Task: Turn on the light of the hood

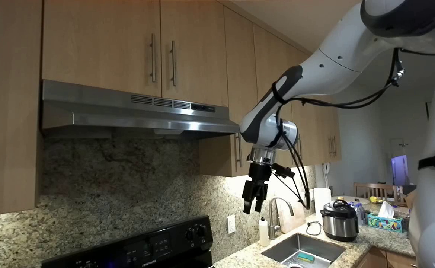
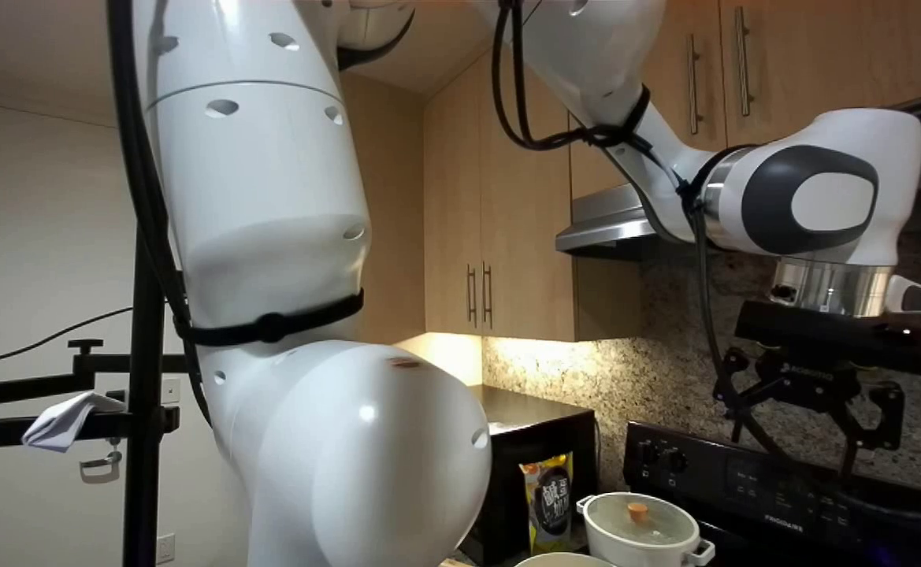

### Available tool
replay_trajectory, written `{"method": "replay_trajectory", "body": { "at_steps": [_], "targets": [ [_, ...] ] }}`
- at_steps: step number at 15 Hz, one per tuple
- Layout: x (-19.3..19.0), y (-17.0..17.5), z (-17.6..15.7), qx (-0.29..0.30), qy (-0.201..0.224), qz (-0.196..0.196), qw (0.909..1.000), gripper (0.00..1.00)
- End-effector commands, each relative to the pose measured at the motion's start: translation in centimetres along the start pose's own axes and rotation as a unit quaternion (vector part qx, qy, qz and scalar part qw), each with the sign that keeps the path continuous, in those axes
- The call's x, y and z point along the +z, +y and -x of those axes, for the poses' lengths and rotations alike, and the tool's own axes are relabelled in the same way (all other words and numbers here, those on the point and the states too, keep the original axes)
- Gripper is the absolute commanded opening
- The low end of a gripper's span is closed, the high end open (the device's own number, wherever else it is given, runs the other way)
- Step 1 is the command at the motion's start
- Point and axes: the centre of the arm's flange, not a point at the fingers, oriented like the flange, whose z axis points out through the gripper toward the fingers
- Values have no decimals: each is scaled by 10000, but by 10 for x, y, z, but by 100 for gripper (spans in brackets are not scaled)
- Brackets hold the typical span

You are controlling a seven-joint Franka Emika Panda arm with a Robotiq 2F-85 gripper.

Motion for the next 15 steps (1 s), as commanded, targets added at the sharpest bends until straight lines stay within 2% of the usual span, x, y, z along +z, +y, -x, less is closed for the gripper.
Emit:
{"method": "replay_trajectory", "body": {
  "at_steps": [1, 4, 10, 15],
  "targets": [
    [0, 1, 3, 42, 32, -12, 10000, 100],
    [-8, 3, 10, 79, 277, 66, 9996, 100],
    [-39, -3, 13, -102, 442, 366, 9983, 100],
    [-75, -24, 8, -668, 735, 935, 9906, 100]
  ]
}}
